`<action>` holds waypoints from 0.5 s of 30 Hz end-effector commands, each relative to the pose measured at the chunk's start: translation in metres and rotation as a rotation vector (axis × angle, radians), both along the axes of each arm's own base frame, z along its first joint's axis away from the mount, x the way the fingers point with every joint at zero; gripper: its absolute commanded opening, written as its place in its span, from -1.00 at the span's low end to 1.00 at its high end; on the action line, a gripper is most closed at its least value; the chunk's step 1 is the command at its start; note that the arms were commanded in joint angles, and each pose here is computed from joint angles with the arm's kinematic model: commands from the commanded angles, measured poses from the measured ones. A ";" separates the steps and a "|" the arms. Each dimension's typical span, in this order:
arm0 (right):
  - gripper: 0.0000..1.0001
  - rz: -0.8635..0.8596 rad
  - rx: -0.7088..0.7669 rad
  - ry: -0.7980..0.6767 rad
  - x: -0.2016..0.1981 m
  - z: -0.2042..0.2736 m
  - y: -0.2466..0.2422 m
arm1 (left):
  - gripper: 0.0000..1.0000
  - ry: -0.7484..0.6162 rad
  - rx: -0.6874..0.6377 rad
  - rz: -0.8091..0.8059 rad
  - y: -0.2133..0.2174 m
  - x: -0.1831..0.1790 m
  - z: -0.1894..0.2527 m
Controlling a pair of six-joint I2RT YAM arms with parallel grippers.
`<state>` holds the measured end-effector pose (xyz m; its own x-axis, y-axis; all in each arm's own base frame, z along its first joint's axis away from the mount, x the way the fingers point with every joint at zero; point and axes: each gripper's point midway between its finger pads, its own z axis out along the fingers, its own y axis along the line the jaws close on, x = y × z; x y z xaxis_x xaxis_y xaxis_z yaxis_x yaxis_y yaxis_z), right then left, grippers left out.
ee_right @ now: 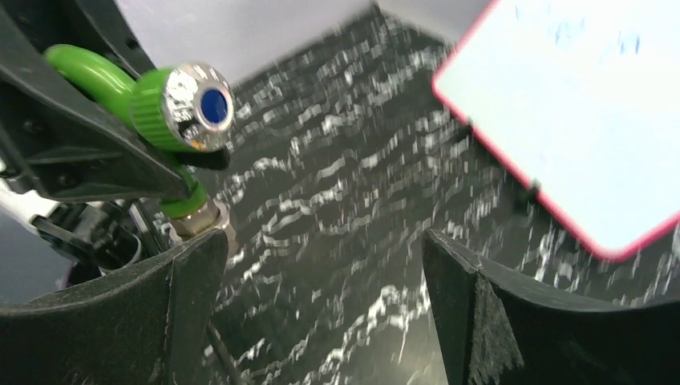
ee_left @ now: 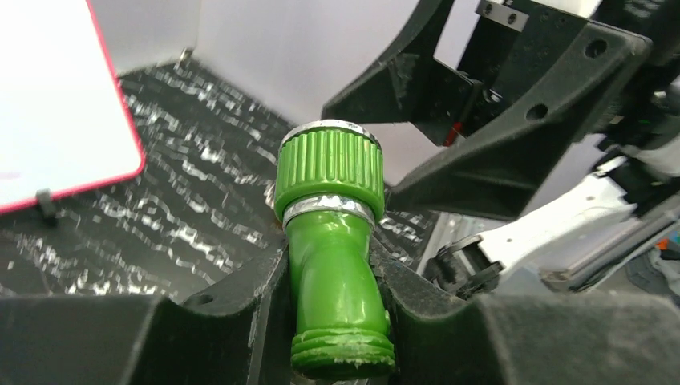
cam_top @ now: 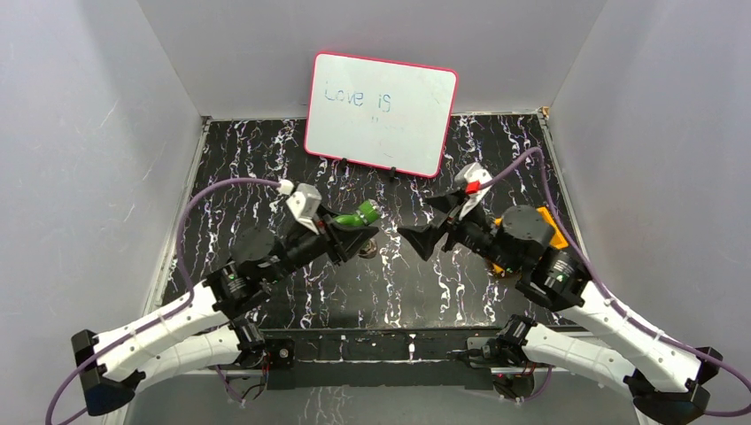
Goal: Install the water faucets
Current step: Place the water faucet at the center of the board.
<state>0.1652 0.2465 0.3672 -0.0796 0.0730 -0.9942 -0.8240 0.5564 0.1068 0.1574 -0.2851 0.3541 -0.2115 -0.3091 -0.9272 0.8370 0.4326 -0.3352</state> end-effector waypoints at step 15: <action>0.97 -0.310 -0.083 0.575 0.004 -0.122 -0.029 | -1.00 0.287 0.014 0.123 -0.032 0.097 -0.121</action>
<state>0.1749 0.2171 0.2508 -0.5166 0.0449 -0.8551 -0.5123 0.7839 0.3507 0.2360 -0.3022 0.2074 -0.4337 -0.1894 -0.8809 0.6150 0.6523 -0.4430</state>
